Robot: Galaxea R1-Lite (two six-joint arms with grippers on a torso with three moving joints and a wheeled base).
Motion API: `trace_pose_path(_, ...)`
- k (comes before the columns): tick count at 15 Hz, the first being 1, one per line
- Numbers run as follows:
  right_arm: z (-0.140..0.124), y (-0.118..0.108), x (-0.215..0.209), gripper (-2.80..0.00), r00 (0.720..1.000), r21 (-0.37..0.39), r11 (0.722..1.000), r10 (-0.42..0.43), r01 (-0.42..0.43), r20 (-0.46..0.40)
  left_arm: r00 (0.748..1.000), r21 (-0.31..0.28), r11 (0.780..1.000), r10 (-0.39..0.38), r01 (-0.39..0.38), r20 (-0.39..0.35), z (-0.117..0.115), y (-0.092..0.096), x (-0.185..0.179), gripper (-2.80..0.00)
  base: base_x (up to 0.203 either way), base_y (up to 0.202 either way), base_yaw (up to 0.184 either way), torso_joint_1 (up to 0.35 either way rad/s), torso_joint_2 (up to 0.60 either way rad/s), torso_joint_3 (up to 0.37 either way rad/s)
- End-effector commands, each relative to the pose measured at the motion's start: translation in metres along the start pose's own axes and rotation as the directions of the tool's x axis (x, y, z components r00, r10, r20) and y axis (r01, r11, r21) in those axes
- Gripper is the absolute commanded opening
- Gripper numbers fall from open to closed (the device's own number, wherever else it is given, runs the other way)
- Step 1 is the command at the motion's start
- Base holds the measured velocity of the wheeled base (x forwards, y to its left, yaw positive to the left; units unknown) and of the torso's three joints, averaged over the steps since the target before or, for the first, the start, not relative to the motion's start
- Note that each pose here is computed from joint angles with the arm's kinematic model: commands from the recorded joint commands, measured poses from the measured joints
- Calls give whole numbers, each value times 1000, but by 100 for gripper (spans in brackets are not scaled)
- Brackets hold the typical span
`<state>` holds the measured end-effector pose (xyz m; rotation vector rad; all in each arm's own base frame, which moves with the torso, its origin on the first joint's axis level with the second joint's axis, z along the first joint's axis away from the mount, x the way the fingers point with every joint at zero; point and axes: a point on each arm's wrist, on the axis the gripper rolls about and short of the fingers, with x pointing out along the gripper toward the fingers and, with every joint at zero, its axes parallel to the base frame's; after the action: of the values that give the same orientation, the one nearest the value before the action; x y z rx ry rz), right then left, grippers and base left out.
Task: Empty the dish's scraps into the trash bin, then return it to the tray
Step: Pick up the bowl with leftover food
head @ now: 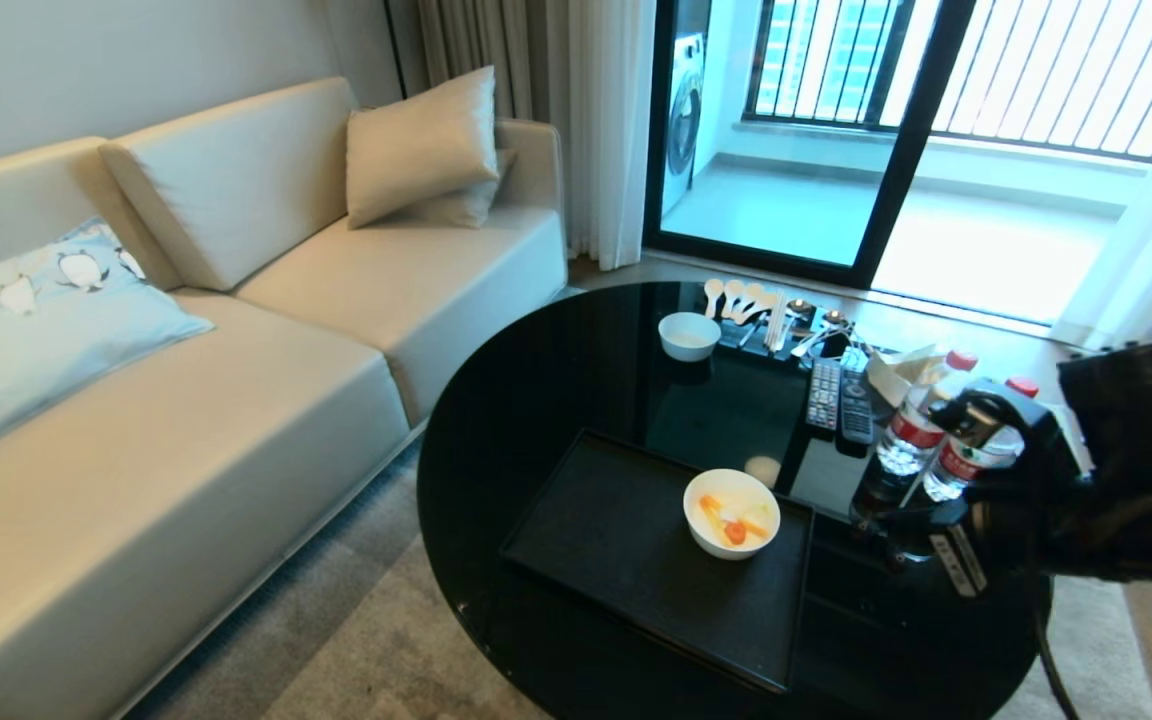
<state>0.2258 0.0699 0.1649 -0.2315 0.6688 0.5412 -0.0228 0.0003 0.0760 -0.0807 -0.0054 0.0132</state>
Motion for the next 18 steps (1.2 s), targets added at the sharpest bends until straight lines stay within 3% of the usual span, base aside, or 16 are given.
trace_pose_path(1, 15, -1, 20, -280, 996, 78, 997, 36, -29, -81, 1000, -1, 1000, 0, 0, 1, 0, 0, 0, -280, 0, 0, 0, 0, 0, 0)
trace_pose_path(4, 28, 6, 31, -280, 977, 269, 963, 53, 4, -207, 1000, -1, 1000, 0, 0, 1, 0, 0, 0, -280, 0, 0, 0, 0, 0, 0)
trace_pose_path(8, 54, 26, 58, -280, 957, 488, 868, 55, 96, -286, 1000, -1, 1000, 0, 0, 1, 0, 0, 0, -280, 0, 0, 0, 0, 0, 0)
trace_pose_path(11, 64, 40, 83, -280, 941, 553, 819, 50, 154, -335, 1000, -1, 1000, 0, 0, 1, 0, 0, 0, -280, 0, 0, 0, 0, 0, 0)
trace_pose_path(15, 64, 38, 105, -280, 931, 568, 801, 38, 189, -363, 1000, -1, 1000, 0, 0, 1, 0, 0, 0, -280, 0, 0, 0, 0, 0, 0)
trace_pose_path(16, 63, 37, 111, 0, 927, 563, 800, 22, 208, -375, 1000, -1, 1000, 0, 0, 1, 0, 0, 0, -280, 0, 0, 0, 0, 0, 0)
trace_pose_path(18, 57, 33, 123, 0, 917, 551, 794, -18, 256, -400, 1000, -1, 1000, 0, 0, 1, 0, 0, 0, -280, 0, 0, 0, 0, 0, 0)
